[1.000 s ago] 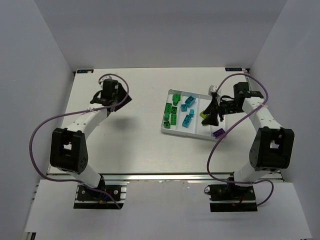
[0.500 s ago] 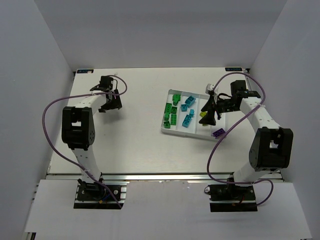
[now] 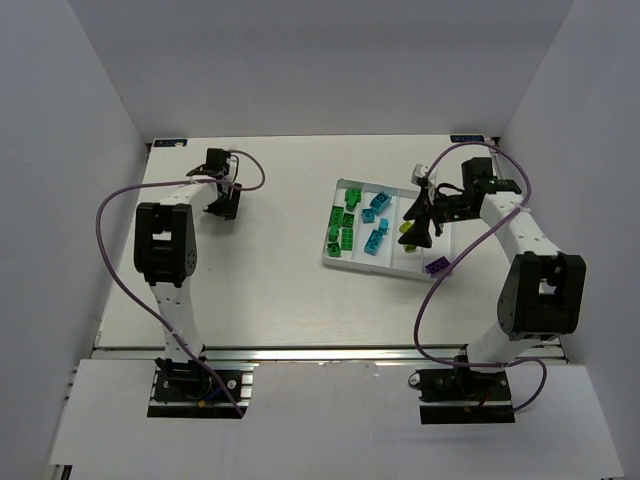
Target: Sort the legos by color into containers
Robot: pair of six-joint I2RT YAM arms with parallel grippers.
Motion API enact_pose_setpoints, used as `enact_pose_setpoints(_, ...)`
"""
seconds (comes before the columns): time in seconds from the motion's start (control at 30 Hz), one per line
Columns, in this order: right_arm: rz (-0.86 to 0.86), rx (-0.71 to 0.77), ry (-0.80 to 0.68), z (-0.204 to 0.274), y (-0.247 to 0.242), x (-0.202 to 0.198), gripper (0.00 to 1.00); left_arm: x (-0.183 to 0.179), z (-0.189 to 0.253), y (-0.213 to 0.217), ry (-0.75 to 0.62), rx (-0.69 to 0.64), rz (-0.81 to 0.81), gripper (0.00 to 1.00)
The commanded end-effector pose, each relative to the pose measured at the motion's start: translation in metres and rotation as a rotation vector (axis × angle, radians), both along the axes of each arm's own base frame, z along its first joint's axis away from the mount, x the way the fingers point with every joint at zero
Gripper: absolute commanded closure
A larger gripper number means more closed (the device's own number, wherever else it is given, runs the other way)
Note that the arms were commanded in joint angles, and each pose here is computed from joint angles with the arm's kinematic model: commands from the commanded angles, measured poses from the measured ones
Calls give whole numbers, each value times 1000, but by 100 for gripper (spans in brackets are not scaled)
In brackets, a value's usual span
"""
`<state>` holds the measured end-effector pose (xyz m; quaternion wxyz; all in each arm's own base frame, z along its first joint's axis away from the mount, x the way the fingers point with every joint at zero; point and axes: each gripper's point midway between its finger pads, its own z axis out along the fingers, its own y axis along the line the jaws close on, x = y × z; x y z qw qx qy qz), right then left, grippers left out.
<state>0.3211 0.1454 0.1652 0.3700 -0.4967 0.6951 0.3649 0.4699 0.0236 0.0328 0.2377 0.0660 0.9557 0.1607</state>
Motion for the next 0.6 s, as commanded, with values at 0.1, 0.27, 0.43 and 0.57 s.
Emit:
enact_pose_setpoints(0.1,-19,7,-26,15,-6,12,16,28,6,8,-22,28,-96,14)
enact_pose_setpoints(0.27,-41,-1,-21,16,-15,13,16,40,-1,10,-43,-21,-100,15)
enact_pose_setpoints(0.43,-53,-6,-14,16,-20,12,16,39,-11,-3,-45,-95,-141,17)
enact_pose_setpoints(0.57,-60,-1,0,15,-20,10,16,36,-14,-7,-51,-127,-145,21)
